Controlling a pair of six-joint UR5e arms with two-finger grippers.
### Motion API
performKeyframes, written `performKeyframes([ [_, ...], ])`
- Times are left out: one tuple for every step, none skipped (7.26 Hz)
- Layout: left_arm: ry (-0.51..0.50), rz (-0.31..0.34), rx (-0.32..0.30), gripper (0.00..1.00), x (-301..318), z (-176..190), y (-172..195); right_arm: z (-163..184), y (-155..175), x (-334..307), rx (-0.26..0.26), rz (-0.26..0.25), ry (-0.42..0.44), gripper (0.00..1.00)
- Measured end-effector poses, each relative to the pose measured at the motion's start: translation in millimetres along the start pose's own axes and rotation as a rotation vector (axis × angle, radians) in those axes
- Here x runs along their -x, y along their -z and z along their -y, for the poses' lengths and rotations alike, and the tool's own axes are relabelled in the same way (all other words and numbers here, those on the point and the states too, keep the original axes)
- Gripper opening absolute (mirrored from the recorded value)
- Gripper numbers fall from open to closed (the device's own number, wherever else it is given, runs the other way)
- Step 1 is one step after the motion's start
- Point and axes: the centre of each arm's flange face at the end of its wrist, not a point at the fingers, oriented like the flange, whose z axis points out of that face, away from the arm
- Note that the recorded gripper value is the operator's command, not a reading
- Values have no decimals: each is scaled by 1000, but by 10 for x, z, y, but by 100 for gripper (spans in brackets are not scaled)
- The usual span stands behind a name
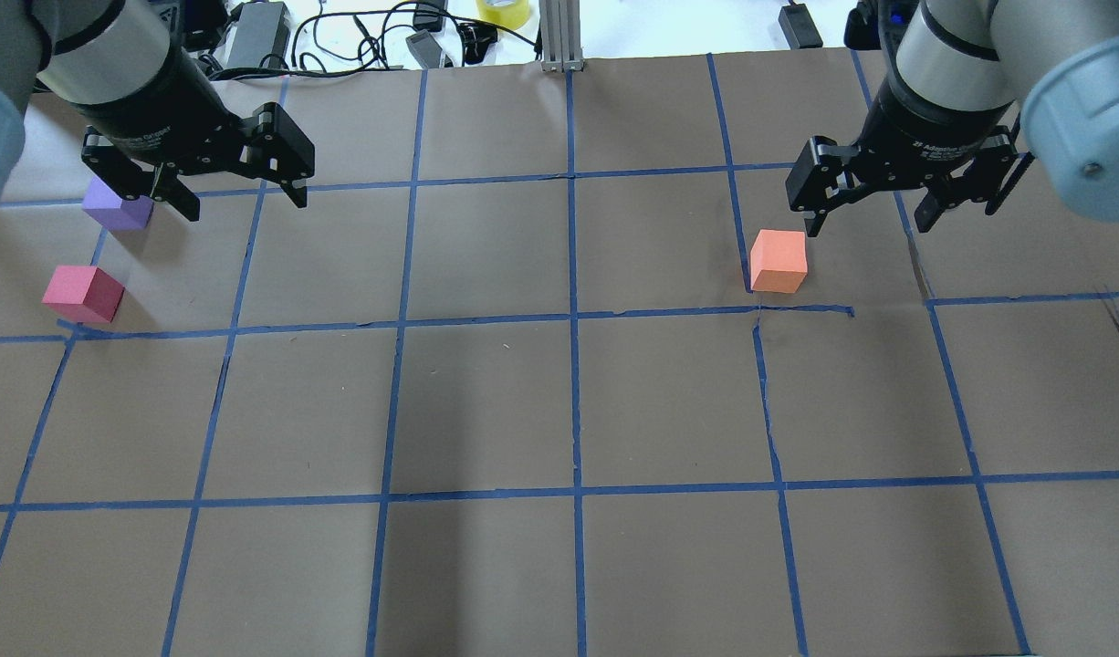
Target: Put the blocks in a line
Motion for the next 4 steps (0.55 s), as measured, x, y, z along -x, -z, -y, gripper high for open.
performKeyframes([
  [1, 1, 0, 100, 2, -1, 0, 13, -24, 3, 4, 1, 1, 100],
  [1, 2, 0, 100, 3, -2, 0, 35, -69, 9, 13, 3, 4, 100],
  [1, 3, -1, 100, 4, -1, 1, 78, -167, 11, 34, 1, 9, 100],
  [2, 3, -1, 100, 5, -1, 2, 139, -296, 11, 60, -1, 12, 100],
])
